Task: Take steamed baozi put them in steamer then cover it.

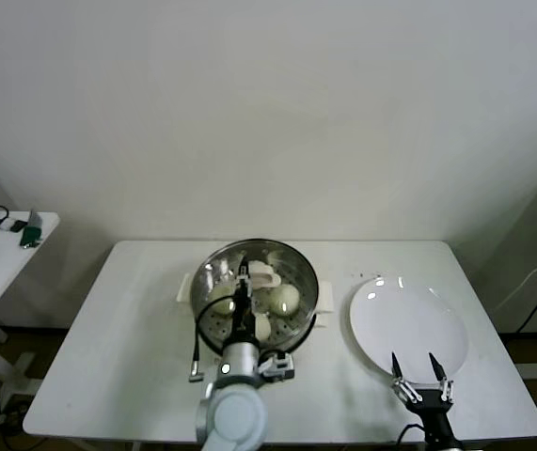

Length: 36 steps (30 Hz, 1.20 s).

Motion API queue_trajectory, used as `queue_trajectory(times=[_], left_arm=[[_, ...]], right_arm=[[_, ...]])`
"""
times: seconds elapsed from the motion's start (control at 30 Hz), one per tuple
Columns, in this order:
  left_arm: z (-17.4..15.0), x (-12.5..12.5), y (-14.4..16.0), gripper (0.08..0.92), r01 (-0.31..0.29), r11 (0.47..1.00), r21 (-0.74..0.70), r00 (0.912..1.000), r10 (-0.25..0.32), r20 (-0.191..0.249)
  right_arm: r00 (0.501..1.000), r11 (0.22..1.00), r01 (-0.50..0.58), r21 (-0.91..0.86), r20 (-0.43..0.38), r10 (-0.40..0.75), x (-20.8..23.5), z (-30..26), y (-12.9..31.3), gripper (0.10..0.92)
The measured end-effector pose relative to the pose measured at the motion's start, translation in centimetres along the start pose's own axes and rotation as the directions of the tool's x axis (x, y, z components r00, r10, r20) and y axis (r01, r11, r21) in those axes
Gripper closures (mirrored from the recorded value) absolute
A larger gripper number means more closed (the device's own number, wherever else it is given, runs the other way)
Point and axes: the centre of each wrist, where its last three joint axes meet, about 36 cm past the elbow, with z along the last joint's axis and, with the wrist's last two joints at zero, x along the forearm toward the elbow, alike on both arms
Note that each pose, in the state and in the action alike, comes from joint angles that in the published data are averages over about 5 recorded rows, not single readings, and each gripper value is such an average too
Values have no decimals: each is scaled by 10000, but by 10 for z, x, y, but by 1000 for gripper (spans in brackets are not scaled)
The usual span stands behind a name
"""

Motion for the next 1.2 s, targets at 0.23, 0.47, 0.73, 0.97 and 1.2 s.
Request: queue_trajectory(times=[0.23,0.47,0.73,0.97,1.2], left_arm=[[3,15,16,381,-265,9977,620,9994,251,241],[12,34,38,195,-346,9865,1599,9966,221,793],[44,46,41,177,-529,9342,3528,9878,-29,1559],[105,40,35,177,-652,7877,6125,9879,-357,1511],[183,40,13,177,-854,5681,8185,9914,-330,1264]], right_arm=[[10000,9999,-59,-91,-44,59,0,0,2,200],[9998,9998,-147,-95,-129,146,-2,1,3,200],[9998,9998,-202,43,-29,202,-3,-6,2,200],[9998,9997,-200,128,45,199,-6,-10,4,200],[9996,9994,-259,221,148,256,-10,-9,3,200]])
